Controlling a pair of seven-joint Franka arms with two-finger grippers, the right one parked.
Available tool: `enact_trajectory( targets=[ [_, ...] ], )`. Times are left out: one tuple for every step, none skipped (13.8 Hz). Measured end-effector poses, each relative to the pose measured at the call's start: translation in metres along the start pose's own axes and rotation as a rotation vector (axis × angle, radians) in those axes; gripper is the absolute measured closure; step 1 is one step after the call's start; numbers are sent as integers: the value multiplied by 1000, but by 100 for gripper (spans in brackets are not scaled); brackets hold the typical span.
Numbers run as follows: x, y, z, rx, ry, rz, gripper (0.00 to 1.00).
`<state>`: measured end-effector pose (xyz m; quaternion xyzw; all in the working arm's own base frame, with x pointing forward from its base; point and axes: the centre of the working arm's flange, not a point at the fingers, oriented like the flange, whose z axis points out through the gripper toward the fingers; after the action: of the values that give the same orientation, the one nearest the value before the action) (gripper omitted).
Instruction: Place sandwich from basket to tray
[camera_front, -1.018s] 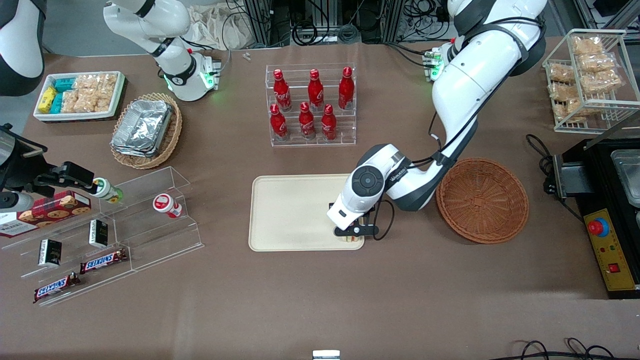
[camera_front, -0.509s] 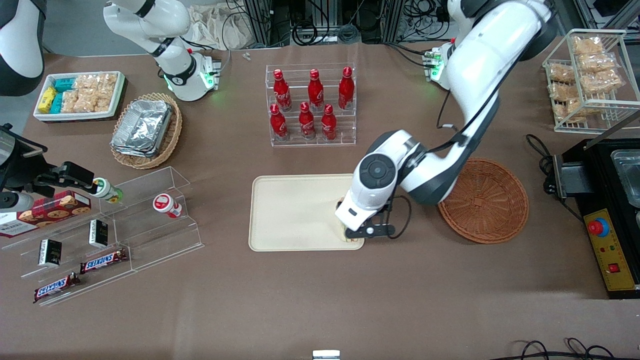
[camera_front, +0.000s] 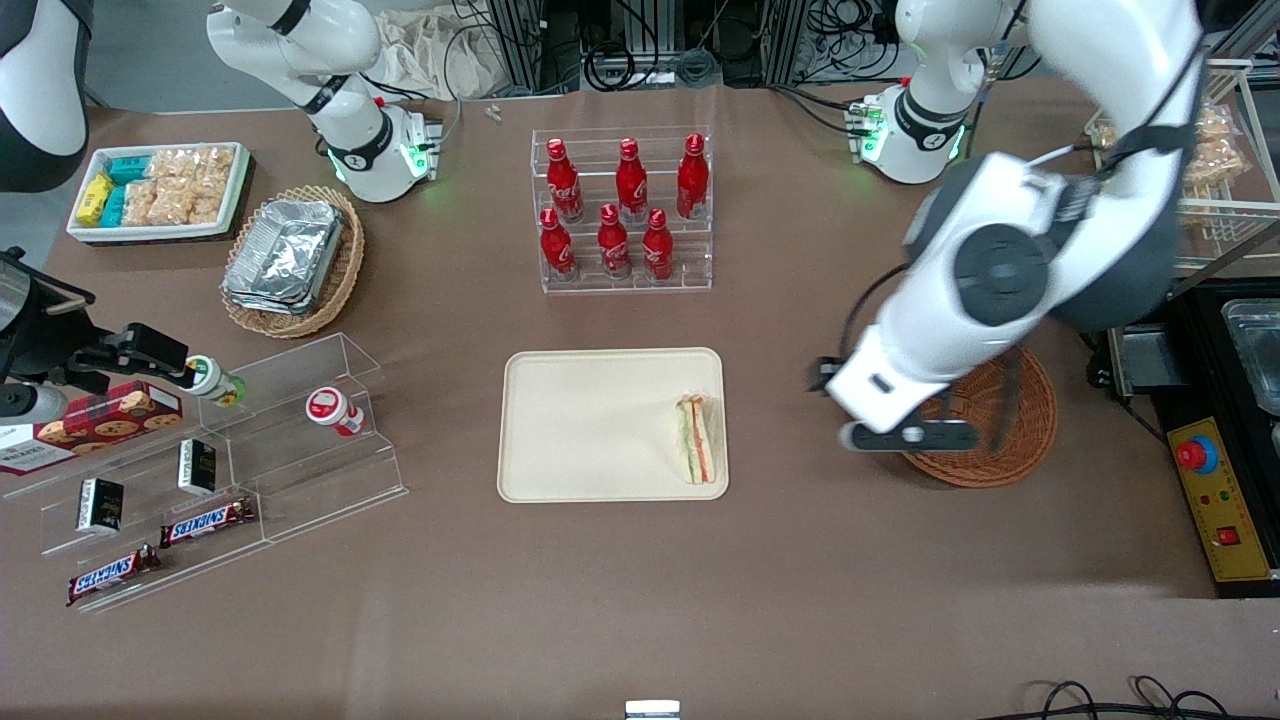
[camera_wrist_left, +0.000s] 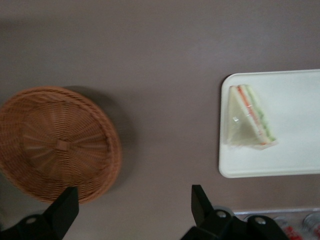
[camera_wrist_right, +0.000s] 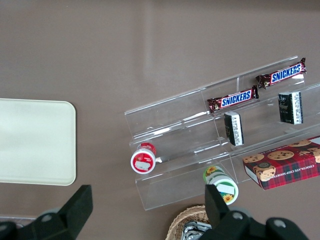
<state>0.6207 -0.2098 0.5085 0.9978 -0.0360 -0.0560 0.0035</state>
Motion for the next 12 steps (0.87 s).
enact_trajectory(
  targets=[
    [-1, -34, -10, -3, -11, 28, 0],
    [-3, -64, -17, 0, -15, 57, 0],
    [-6, -89, -20, 5, -17, 91, 0],
    [-10, -107, -19, 14, -24, 122, 0],
    [-14, -121, -15, 27, -35, 144, 0],
    [-18, -132, -9, 43, -41, 169, 0],
    [-22, -142, -4, 58, -39, 198, 0],
    [-27, -151, 0, 73, -32, 217, 0],
    [-32, -156, 1, 81, -23, 227, 0],
    [-37, -158, 1, 87, -18, 234, 0],
    [-40, -158, -1, 90, -16, 242, 0],
    [-42, -158, -2, 93, -14, 246, 0]
  ],
)
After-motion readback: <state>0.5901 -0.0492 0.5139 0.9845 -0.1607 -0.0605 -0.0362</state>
